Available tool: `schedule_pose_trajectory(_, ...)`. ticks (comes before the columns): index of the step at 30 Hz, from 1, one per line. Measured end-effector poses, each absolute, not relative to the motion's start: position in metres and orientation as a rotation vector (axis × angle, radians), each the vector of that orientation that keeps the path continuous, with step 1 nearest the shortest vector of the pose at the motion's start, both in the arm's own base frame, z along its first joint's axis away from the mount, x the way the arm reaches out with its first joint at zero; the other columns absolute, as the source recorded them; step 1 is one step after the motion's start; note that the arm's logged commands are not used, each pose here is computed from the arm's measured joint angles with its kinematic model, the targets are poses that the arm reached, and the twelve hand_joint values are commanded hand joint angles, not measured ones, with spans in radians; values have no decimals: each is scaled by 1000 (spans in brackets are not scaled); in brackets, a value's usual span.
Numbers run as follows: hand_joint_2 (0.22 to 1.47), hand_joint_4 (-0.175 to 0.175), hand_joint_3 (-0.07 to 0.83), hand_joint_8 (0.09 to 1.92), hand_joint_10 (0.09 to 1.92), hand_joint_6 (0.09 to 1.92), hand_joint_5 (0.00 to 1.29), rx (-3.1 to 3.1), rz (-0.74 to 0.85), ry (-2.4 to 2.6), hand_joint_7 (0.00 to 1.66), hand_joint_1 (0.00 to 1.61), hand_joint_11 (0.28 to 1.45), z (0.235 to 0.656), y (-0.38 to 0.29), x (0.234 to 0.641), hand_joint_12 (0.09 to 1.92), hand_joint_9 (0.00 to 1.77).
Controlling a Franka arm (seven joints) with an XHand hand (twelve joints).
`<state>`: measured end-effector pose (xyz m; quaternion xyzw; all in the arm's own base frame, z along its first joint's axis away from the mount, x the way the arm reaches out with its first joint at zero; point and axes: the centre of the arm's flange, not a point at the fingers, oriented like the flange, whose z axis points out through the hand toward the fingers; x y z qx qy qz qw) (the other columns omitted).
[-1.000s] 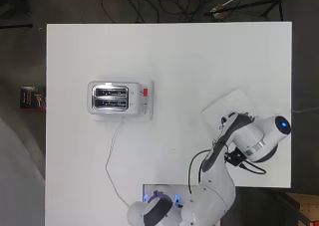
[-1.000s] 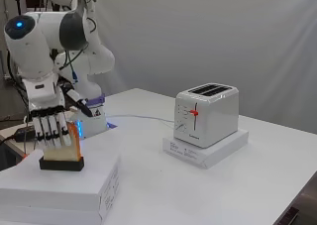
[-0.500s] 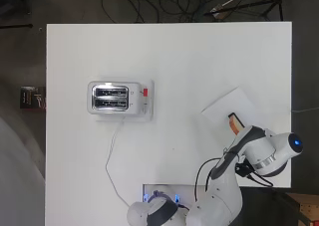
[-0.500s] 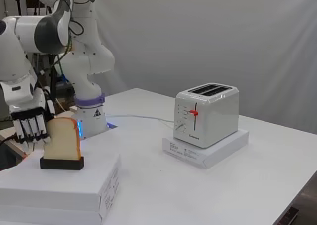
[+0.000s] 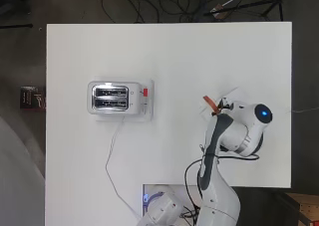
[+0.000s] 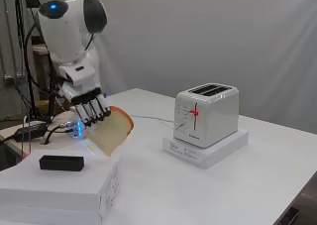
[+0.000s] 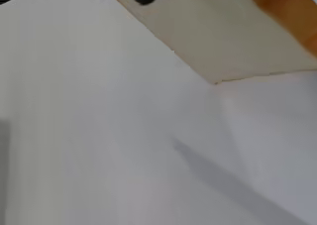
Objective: Teleoperate dual arm-hand system to toast a bread
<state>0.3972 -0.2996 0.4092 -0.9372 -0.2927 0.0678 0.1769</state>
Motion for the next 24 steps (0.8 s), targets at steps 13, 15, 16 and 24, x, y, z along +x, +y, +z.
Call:
schedule_pose_trajectory(13, 1323, 172, 3, 217, 348, 1534, 604, -2274, -192, -1719, 1209, 805, 686, 517, -81, 477, 618, 1286)
schedule_pose_trajectory(15, 1314, 175, 2, 189, 478, 1511, 621, -2139, -319, -1722, 1251, 815, 671, 510, -58, 483, 704, 1262)
schedule_pose_trajectory(16, 1310, 175, 1, 185, 523, 1501, 629, -2077, -373, -1702, 1259, 819, 664, 506, -44, 488, 727, 1248)
schedule_pose_trajectory(24, 1295, 175, -1, 157, 523, 1463, 655, -1826, -403, -1762, 1285, 836, 657, 458, 94, 531, 717, 1240)
